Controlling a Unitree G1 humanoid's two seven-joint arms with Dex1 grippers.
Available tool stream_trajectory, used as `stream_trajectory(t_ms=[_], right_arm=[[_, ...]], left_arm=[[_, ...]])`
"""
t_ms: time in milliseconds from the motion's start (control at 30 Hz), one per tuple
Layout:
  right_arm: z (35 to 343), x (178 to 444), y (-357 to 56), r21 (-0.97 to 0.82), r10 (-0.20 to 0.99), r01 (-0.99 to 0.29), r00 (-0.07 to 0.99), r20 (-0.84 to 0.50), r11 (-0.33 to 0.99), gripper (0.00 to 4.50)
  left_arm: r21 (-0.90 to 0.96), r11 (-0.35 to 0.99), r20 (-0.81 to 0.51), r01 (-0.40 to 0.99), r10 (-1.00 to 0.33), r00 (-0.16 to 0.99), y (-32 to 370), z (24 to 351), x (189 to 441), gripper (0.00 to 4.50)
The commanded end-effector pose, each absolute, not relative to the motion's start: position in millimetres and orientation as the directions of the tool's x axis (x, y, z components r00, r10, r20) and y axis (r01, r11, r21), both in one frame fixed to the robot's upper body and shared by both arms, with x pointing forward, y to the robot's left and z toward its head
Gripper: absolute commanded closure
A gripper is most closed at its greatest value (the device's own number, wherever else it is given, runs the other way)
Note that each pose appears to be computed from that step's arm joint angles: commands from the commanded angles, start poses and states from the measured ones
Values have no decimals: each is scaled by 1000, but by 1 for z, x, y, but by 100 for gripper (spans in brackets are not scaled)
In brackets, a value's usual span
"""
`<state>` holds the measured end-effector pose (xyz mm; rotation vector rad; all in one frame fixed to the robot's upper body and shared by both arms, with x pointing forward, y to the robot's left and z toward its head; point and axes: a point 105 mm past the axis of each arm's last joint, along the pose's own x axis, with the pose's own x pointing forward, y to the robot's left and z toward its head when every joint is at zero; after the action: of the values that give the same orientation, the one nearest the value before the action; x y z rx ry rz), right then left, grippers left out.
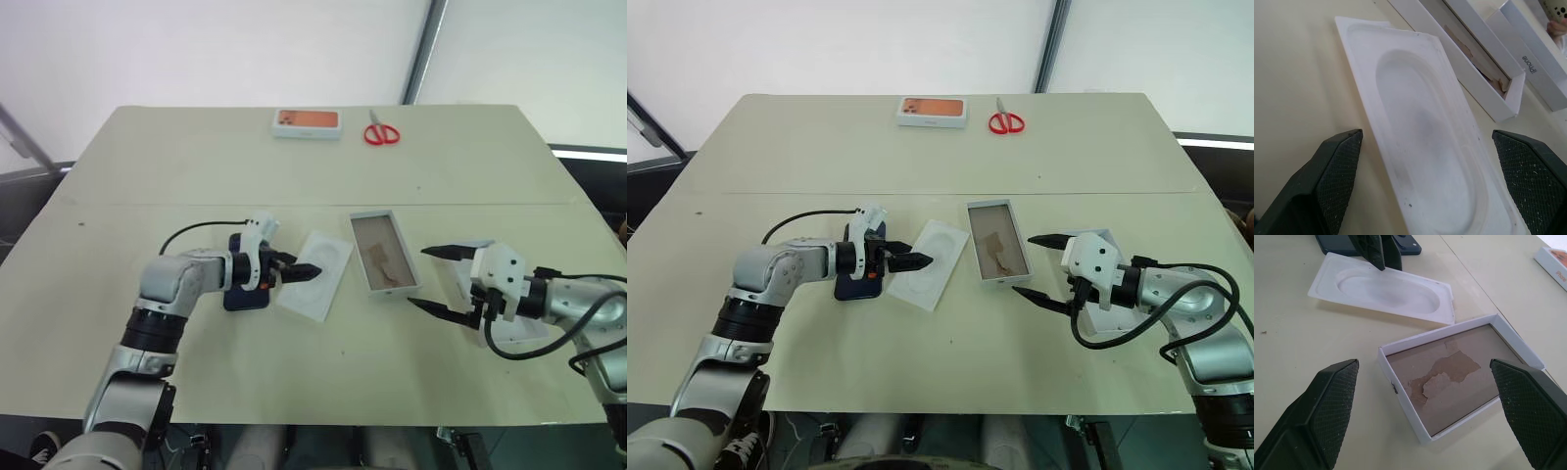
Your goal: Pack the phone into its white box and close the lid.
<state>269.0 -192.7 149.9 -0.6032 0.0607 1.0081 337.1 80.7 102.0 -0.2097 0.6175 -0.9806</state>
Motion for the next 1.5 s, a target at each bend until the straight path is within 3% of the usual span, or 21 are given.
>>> stream_trajectory(t_ms=[33,200,300,533,933,1067,1267,1367,1500], right_arm=[[162,271,-187,-493,786,-785,552,-279,376,0],[165,275,-187,-512,781,-769,565,-267,382,0],[165,274,-185,-511,782,-769,565,-262,384,0],[165,275,-184,-519,781,-762,571,-255,388,0],[146,271,-184,-466,790,-809,529,-311,358,0],[116,284,-183,-466,749,-833,508,-425,300,0],[105,302,-179,-475,734,-847,478,-483,239,0],[99,305,-176,-414,748,-886,418,-515,210,91],[96,302,-173,-372,759,-915,352,-548,156,293]], left_arm=[[-483,547,-477,683,-819,319,71,77,326,2],[-535,545,-504,645,-819,274,72,70,319,2],[-550,546,-504,632,-820,270,74,70,319,77],[-560,563,-516,608,-811,277,79,65,316,439],[-648,562,-406,514,-826,391,92,86,327,449],[-640,577,-351,507,-807,475,97,103,337,449],[-654,591,-323,472,-782,532,100,112,343,449],[-672,590,-294,447,-767,570,104,116,347,450],[-673,595,-265,439,-748,609,108,125,350,450]])
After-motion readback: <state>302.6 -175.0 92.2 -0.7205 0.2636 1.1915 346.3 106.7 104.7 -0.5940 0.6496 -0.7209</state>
